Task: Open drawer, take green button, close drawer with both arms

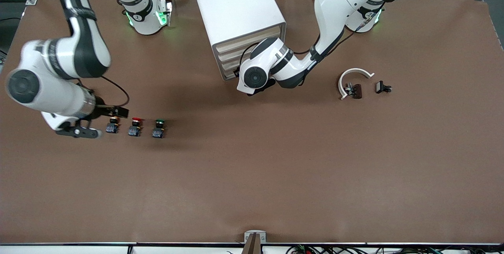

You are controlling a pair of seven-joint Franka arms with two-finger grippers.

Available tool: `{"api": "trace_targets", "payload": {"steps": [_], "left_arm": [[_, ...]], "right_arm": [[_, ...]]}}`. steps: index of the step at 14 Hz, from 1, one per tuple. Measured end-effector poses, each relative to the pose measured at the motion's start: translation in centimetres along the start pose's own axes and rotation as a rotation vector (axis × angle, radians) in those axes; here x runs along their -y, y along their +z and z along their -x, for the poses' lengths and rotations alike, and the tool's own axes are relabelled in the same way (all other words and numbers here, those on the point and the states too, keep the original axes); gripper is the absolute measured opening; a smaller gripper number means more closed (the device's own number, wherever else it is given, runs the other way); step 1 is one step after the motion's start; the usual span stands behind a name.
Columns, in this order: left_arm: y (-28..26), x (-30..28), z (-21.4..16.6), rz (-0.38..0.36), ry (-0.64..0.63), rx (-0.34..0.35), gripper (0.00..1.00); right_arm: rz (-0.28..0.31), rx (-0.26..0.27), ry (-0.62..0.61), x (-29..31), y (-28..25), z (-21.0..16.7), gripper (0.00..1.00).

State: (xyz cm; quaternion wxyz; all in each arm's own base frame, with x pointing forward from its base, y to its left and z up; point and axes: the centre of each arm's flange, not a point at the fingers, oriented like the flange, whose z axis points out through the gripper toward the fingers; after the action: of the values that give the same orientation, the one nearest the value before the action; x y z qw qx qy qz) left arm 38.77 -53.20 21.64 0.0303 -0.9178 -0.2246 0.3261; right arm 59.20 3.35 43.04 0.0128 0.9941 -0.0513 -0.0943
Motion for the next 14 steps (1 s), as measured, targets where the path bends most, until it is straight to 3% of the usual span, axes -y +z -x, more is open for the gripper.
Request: {"api": "trace_targets", "payload": {"steps": [4,9,11,14], "left_arm": [[-3.4,0.5,-3.0,0.06,-0.042,0.002,1.0],[-15.5,7.7,-13.3,0.143,-0.177,0.03,1.0],[-20.0,12.5,-15.4,0.117,-0.156,0.017,1.0],[-25.2,19.3,-15.1,0.041,-0.037,0.002,1.0]], "right_arm": [[-0.008,0.025,-0.073,-3.6,-7.7,1.5,1.0],[-0.019,0.019,-0.068,-7.3,-11.8,2.1,1.0],[-0.023,0.007,-0.052,-8.3,-12.9,2.3,1.0],[-0.023,-0.002,-0.036,-9.3,-15.7,3.2,1.0]]}}
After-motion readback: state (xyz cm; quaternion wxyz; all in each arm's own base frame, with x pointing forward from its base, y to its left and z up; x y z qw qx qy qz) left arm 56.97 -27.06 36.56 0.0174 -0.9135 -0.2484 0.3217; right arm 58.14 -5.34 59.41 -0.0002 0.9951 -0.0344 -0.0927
